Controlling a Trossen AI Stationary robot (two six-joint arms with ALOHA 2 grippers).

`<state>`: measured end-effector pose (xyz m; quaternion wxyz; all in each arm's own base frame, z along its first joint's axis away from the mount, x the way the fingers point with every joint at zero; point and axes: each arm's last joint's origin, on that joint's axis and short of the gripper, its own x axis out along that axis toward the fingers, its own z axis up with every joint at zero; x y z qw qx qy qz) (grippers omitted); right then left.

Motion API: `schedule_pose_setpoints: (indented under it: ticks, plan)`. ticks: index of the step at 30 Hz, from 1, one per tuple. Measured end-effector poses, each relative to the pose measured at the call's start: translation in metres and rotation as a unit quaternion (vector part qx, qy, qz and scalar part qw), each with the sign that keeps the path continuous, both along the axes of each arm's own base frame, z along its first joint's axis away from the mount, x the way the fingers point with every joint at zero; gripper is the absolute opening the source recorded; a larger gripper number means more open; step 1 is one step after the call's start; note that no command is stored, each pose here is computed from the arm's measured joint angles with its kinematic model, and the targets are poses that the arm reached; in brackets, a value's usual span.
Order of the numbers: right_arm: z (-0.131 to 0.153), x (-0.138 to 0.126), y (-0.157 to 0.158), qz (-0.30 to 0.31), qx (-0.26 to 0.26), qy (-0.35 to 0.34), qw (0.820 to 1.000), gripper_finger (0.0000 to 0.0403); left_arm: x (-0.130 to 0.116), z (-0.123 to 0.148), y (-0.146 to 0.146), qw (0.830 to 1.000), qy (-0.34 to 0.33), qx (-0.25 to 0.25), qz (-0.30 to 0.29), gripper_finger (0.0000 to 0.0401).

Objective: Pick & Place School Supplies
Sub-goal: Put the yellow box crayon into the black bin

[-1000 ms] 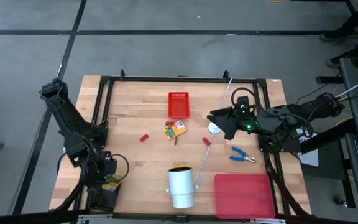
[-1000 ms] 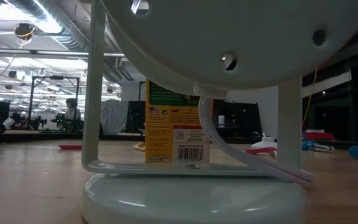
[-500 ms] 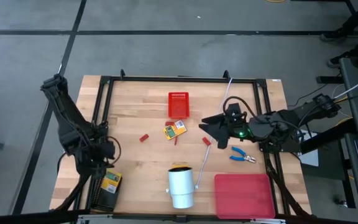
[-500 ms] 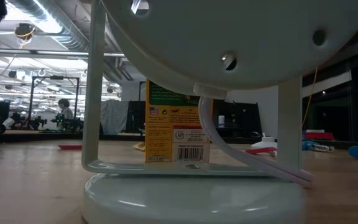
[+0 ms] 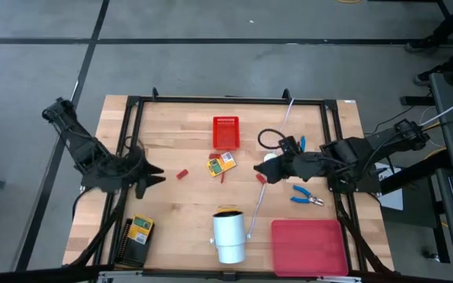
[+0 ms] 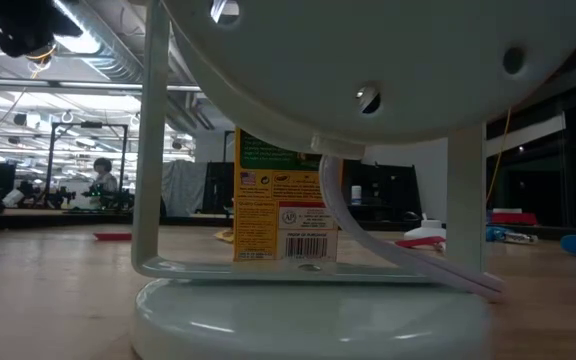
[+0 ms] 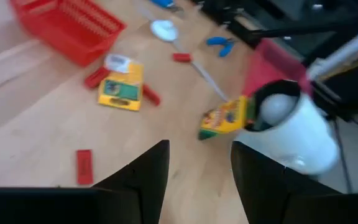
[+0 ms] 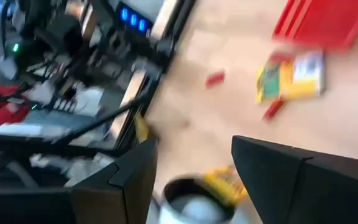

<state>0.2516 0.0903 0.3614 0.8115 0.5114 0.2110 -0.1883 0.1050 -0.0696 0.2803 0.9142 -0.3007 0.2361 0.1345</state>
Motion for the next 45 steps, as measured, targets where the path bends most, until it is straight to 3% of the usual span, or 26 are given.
schedule_pose_setpoints:
  ticks: [7,11,15,20,22,27,30,38,45]
  plan:
    - [-0.011,0.017,-0.003,0.041,0.187,0.05,0.98,0.0212,0.007,0.0,0.012,0.998,0.02,-0.045,0.027,0.0175]
    - [-0.016,0.029,-0.008,0.072,0.24,0.065,0.966,0.0212,0.008,0.0,0.013,1.0,0.019,0.018,0.012,0.0182]
    - [-0.021,0.038,-0.018,0.088,0.225,0.068,0.968,0.0212,0.015,-0.005,0.006,0.99,0.036,0.135,-0.02,0.018]
    - [-0.022,0.04,-0.03,0.066,0.187,0.061,0.978,0.0212,0.033,-0.017,-0.012,0.941,0.067,0.326,-0.068,0.0176]
    - [-0.022,0.039,-0.034,0.053,0.176,0.059,0.981,0.0212,0.04,-0.027,-0.019,0.93,0.057,0.356,-0.07,0.0177]
    - [-0.017,0.035,-0.033,0.037,0.158,0.042,0.986,0.0212,0.053,-0.073,-0.036,0.955,0.007,0.287,-0.079,0.0182]
    - [-0.015,0.032,-0.028,0.022,0.136,0.033,0.99,0.0212,0.056,-0.094,-0.044,0.96,-0.021,0.266,-0.081,0.0179]
    - [-0.013,0.024,-0.01,-0.007,0.098,0.019,0.995,0.0212,0.079,-0.133,-0.066,0.935,-0.026,0.33,-0.129,0.0171]
    - [-0.013,0.023,-0.005,-0.031,0.107,0.012,0.994,0.0212,0.102,-0.149,-0.071,0.939,-0.07,0.313,-0.12,0.0175]
